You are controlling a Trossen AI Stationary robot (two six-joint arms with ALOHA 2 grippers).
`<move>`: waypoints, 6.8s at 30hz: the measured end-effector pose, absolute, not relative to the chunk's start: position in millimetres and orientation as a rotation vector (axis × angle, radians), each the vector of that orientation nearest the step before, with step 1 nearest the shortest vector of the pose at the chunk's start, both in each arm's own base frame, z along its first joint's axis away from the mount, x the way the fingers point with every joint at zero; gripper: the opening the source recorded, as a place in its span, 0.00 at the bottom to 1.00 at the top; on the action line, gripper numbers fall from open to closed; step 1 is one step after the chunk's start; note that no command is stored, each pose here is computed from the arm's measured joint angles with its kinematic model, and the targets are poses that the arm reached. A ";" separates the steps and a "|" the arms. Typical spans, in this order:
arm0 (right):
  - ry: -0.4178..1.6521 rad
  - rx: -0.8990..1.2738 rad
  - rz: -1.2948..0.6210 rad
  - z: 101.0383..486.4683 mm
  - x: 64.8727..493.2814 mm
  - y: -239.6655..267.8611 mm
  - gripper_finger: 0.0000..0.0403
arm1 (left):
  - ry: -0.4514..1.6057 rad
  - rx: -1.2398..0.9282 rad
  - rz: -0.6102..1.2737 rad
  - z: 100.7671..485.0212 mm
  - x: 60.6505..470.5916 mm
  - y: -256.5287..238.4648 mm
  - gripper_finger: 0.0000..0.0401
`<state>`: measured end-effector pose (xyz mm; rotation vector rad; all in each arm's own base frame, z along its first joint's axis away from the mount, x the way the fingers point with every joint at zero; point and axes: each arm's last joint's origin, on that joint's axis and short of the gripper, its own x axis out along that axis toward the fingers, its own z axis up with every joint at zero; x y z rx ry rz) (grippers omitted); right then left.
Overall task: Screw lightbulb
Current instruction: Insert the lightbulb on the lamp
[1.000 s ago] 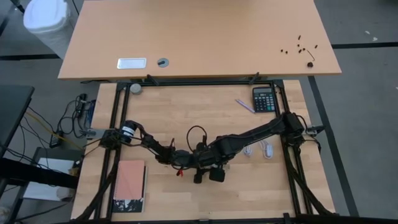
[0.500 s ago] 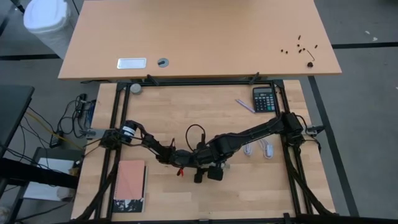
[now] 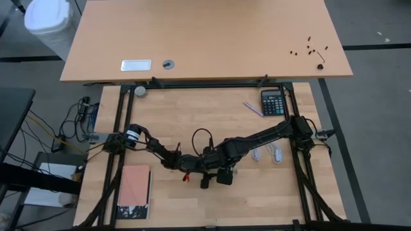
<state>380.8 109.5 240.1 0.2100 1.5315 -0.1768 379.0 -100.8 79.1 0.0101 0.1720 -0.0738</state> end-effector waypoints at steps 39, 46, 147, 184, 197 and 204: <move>1.332 -0.025 -0.348 297.6 350.0 167.3 0.69 | 0.191 -0.018 -0.106 77.3 378.4 -101.7 0.55; 1.293 -0.018 -0.353 297.9 352.5 168.9 0.69 | 0.165 -0.042 -0.096 81.4 381.4 -103.0 0.61; 1.150 -0.102 -0.021 252.1 423.2 13.7 0.69 | 0.128 -0.025 0.230 53.4 296.3 -27.0 0.48; 1.169 -0.404 0.413 236.2 427.4 33.5 0.69 | 0.096 -0.071 0.018 58.0 309.3 -45.1 0.48; 1.166 -0.437 0.368 231.2 435.3 41.3 0.69 | 0.091 -0.119 0.061 58.9 313.0 -44.1 0.48; 1.194 -0.302 0.275 231.2 434.2 37.7 0.69 | 0.099 -0.139 0.063 58.3 312.9 -44.0 0.48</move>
